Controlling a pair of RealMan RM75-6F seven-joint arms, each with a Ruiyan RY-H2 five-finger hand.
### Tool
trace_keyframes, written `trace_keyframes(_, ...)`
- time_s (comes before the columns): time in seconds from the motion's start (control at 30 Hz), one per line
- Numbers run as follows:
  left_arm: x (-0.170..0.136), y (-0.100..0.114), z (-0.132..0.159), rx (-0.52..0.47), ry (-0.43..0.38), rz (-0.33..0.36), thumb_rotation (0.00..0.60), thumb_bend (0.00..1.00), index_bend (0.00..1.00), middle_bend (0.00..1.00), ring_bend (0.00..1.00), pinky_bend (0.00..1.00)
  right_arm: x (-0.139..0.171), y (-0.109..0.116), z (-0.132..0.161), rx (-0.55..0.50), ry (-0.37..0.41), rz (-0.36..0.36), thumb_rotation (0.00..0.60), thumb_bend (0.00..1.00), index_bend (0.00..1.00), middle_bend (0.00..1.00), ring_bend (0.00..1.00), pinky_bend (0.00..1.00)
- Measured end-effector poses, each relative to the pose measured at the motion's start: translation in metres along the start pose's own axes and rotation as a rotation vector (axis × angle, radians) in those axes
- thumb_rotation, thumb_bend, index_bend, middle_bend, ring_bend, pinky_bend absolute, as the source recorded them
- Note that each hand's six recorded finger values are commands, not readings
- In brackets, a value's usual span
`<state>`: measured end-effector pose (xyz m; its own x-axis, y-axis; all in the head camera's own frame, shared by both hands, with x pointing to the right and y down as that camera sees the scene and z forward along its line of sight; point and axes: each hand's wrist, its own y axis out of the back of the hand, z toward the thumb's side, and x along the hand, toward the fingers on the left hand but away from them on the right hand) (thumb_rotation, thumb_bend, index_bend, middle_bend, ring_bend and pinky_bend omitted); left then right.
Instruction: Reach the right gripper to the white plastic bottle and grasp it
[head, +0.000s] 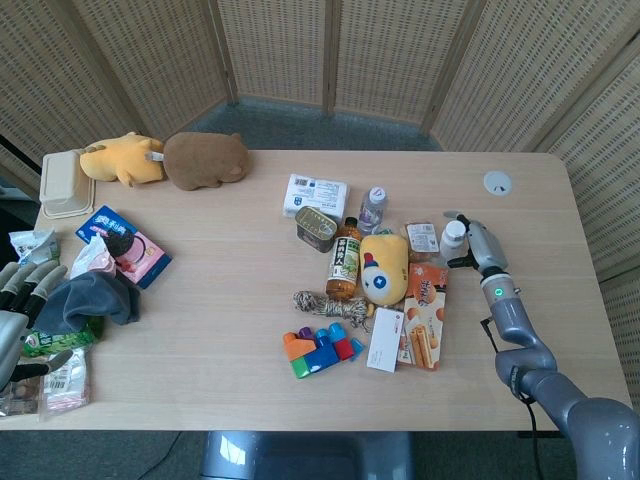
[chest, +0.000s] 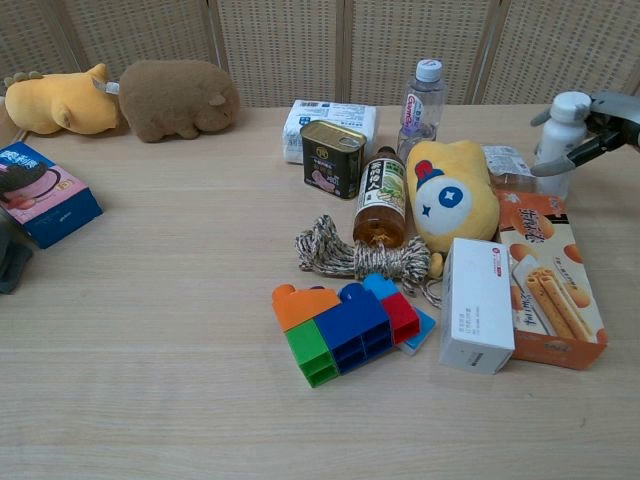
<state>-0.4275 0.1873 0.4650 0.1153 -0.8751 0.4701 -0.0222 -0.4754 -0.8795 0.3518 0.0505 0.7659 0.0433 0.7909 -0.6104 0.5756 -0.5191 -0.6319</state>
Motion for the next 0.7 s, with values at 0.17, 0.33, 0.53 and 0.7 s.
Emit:
trace_keyframes(0.17, 0.0, 0.0, 0.002, -0.001, -0.001, -0.002, 0.6, 0.0, 0.0, 0.0, 0.0, 0.0, -0.002, 0.002, -0.001, -0.023, 0.002, -0.032, 0.6, 0.12, 0.53, 0.8, 0.57, 0.31)
trace_keyframes(0.33, 0.0, -0.001, 0.002, 0.002, -0.001, -0.004, 0.6, 0.0, 0.0, 0.0, 0.0, 0.0, -0.003, 0.006, -0.002, -0.039, 0.001, -0.067, 0.6, 0.14, 0.63, 0.92, 0.69, 0.39)
trace_keyframes(0.53, 0.002, -0.002, 0.003, -0.002, -0.004, -0.004, 0.6, 0.0, 0.0, 0.0, 0.0, 0.0, 0.002, 0.014, -0.002, -0.057, 0.023, -0.104, 0.6, 0.15, 0.7, 0.99, 0.76, 0.44)
trace_keyframes(0.7, 0.003, -0.005, 0.004, -0.008, -0.012, -0.009, 0.6, 0.0, 0.0, 0.0, 0.0, 0.0, 0.011, 0.028, 0.0, -0.076, 0.066, -0.144, 0.6, 0.15, 0.72, 1.0, 0.81, 0.47)
